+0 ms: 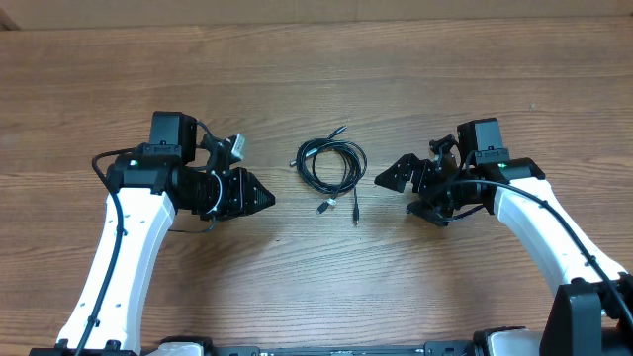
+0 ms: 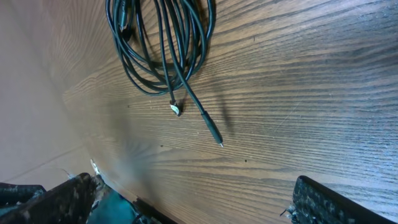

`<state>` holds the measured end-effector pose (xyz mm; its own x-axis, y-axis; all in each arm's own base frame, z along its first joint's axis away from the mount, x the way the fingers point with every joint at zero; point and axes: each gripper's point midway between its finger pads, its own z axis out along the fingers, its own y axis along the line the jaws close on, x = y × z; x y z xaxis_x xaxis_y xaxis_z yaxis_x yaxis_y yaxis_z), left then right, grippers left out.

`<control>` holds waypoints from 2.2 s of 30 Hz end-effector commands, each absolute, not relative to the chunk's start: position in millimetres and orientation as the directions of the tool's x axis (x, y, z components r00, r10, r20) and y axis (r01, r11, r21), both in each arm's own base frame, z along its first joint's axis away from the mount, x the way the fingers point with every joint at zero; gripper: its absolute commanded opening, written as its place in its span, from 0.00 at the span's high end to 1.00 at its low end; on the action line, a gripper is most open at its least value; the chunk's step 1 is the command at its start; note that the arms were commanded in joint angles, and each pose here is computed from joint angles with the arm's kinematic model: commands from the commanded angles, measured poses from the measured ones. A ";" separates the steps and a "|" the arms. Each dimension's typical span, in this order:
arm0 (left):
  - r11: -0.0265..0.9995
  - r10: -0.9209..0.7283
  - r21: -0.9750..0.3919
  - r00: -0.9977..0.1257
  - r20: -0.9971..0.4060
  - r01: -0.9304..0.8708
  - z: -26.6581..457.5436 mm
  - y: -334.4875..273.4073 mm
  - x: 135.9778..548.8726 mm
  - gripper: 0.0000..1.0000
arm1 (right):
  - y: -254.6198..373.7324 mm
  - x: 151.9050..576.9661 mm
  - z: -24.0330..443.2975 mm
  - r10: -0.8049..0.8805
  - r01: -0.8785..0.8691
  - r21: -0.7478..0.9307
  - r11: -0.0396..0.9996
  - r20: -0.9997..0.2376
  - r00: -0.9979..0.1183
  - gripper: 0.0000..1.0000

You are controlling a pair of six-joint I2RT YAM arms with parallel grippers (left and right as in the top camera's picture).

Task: Untangle cables

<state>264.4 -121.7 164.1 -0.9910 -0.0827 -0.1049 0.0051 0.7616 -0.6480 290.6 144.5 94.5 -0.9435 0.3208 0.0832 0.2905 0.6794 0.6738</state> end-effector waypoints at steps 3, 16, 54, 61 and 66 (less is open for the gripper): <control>0.750 -0.071 -0.660 -0.988 -0.140 0.039 170.2 -126.4 271.4 0.96 | 132.8 301.7 91.6 0.355 0.292 0.622 0.726 0.023 -0.934 0.00; 0.862 -0.101 -0.507 -0.980 -0.168 -0.002 152.6 -126.7 281.3 0.96 | 129.7 303.7 88.6 0.363 0.292 0.609 0.738 0.007 -0.932 0.09; 0.899 -0.158 -0.432 -0.973 -0.168 -0.072 34.4 -185.5 360.9 0.65 | 135.1 302.1 50.0 0.434 0.322 0.642 0.696 -0.019 -0.901 0.48; 0.901 -0.140 -0.427 -0.982 -0.127 -0.073 17.4 -191.5 355.2 0.57 | 134.9 300.7 49.3 0.434 0.326 0.639 0.697 -0.013 -0.901 0.36; 0.913 -0.145 -0.401 -0.980 -0.136 -0.080 13.4 -186.8 357.0 0.60 | 133.9 301.1 48.7 0.437 0.328 0.635 0.700 -0.017 -0.899 0.30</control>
<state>354.0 -186.1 17.8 -0.9802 -0.1507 -0.1283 -0.0836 0.9029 -0.4217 301.6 134.6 51.2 -0.8991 0.4376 -0.0081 0.3296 0.6893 0.6452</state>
